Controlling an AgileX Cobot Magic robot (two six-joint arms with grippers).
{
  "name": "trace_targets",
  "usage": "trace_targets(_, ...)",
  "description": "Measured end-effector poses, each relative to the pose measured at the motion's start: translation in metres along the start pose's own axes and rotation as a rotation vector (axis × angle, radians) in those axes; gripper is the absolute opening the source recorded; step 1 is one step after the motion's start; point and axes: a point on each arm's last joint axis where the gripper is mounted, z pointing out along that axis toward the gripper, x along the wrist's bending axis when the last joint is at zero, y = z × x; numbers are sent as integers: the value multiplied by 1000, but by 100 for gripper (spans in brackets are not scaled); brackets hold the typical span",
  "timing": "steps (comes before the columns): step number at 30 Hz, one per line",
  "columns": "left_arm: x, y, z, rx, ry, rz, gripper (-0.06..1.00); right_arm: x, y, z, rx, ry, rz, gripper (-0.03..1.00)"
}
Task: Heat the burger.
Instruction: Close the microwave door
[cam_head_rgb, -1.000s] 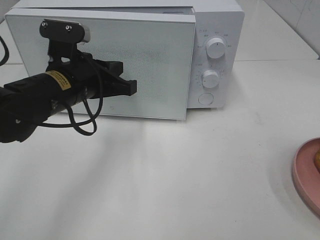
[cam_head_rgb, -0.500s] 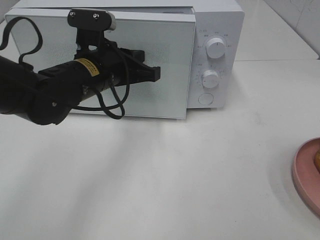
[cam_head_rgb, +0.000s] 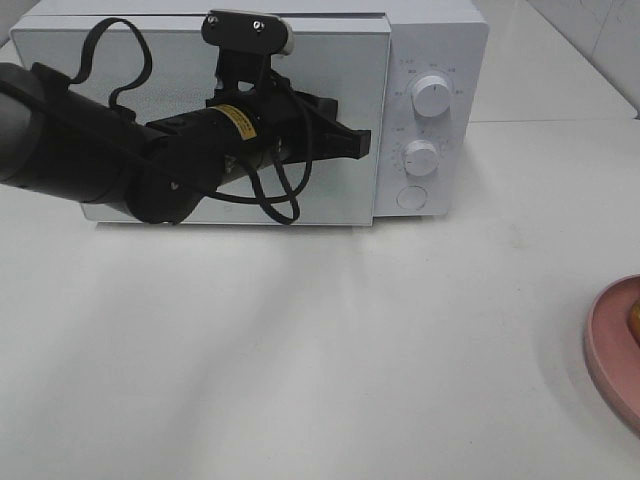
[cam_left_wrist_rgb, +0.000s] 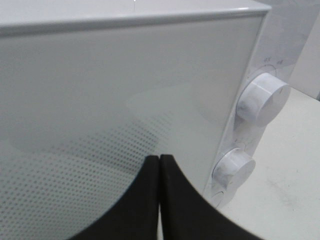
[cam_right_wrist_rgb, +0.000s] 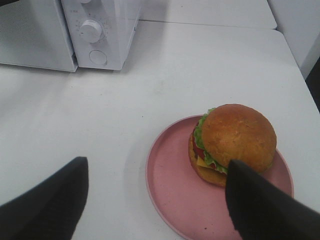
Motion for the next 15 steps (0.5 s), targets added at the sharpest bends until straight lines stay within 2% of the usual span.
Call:
trace_targets(8,-8,4,17,-3,-24,18,0,0,0,0,0,0,0,75)
trace_targets(15,-6,4,24,-9,-7,-13,0,0,0,0,0,0,0,75)
